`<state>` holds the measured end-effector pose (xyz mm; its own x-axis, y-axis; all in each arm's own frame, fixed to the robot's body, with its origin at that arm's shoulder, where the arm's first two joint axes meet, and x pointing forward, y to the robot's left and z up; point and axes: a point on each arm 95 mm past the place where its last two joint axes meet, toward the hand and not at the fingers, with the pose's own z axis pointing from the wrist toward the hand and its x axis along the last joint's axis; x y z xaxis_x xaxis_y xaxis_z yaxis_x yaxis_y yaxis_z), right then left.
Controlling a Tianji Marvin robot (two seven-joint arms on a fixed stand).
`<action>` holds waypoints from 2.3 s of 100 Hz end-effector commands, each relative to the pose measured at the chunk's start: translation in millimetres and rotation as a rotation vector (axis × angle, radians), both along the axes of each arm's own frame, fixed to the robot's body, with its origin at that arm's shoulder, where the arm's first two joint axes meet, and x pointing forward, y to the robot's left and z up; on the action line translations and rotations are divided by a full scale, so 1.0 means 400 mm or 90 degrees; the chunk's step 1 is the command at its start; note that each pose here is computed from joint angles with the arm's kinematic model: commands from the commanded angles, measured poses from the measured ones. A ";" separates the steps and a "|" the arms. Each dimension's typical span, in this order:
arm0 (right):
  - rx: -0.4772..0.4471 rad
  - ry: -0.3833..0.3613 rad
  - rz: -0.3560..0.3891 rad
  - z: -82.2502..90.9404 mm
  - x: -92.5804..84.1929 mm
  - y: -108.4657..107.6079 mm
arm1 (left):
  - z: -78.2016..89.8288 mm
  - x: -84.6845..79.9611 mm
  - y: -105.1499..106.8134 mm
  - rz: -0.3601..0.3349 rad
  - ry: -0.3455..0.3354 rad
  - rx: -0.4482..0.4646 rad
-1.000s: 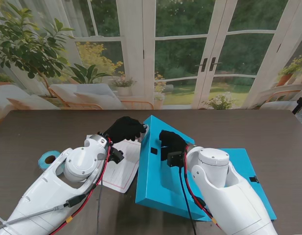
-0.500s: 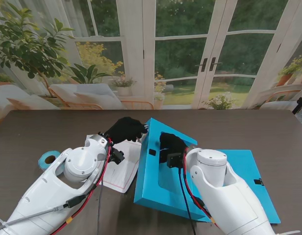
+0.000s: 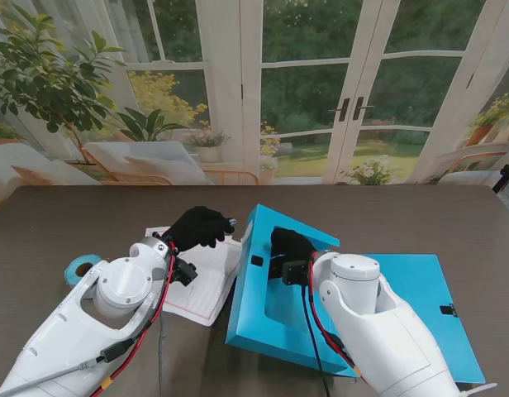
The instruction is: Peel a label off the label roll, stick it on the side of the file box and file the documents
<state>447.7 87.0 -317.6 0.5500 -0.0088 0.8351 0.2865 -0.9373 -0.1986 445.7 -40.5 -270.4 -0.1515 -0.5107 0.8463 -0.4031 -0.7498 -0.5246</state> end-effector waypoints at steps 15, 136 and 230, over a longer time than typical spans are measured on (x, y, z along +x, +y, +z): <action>-0.009 0.006 0.015 -0.026 0.000 0.009 | -0.011 -0.018 0.029 0.011 0.010 0.011; -0.193 -0.064 0.046 -0.141 0.037 0.042 | -0.071 -0.069 0.114 0.060 0.043 0.021; -0.274 -0.122 0.103 -0.105 0.017 0.044 | -0.081 -0.084 0.126 0.065 0.052 0.024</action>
<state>456.6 99.6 -361.4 0.3584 0.4372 0.8249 0.4147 -0.8662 0.2789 413.8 11.8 -301.5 -0.0307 -0.5541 0.8319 -0.3474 -0.7745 -0.5287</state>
